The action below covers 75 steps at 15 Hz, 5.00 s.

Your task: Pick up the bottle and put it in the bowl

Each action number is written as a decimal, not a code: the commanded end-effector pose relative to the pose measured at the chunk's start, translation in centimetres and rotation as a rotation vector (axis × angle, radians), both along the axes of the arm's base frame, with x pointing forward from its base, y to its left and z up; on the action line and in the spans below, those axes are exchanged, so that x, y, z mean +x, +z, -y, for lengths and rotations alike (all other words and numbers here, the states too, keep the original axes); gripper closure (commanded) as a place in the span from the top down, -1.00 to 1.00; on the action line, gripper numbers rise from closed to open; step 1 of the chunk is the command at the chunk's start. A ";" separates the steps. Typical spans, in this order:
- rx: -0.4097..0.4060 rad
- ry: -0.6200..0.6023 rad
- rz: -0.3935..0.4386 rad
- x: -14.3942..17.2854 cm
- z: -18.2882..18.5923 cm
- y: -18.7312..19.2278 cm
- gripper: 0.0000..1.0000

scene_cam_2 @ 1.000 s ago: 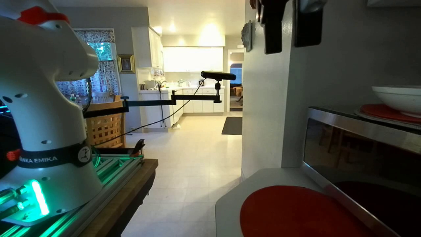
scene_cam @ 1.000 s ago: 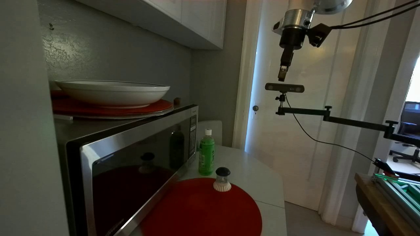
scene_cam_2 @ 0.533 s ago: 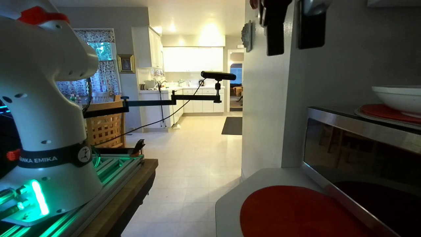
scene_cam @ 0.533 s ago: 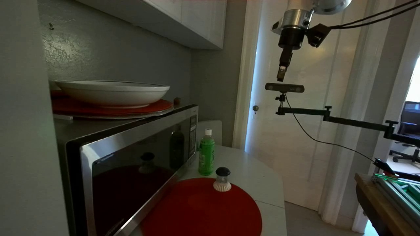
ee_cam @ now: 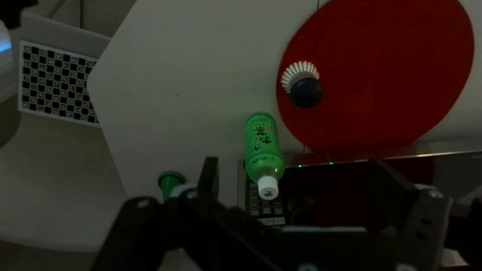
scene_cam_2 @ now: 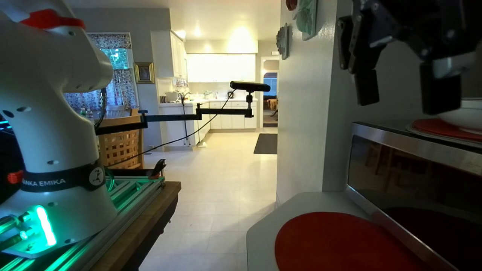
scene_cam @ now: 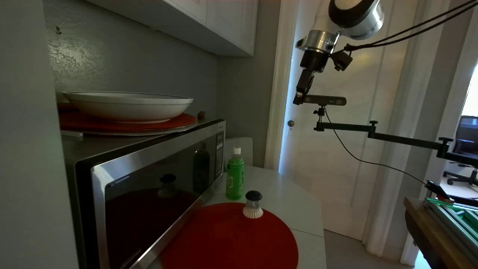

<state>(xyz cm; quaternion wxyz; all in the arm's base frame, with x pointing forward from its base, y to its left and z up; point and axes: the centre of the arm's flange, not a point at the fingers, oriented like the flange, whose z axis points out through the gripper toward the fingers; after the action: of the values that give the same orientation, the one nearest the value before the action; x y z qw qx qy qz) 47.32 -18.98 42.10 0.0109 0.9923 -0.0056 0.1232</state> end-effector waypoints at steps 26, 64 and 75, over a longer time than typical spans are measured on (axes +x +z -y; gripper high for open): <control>0.004 0.026 -0.023 18.4 -0.4 -20.1 1.00; -0.036 -0.100 0.052 5.2 -2.2 2.1 -0.10; -0.143 0.300 0.641 9.6 -16.6 13.9 -0.10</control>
<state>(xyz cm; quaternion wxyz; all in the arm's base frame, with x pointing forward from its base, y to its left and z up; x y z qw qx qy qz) 54.91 -3.42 56.37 0.0527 0.9155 0.0917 0.3881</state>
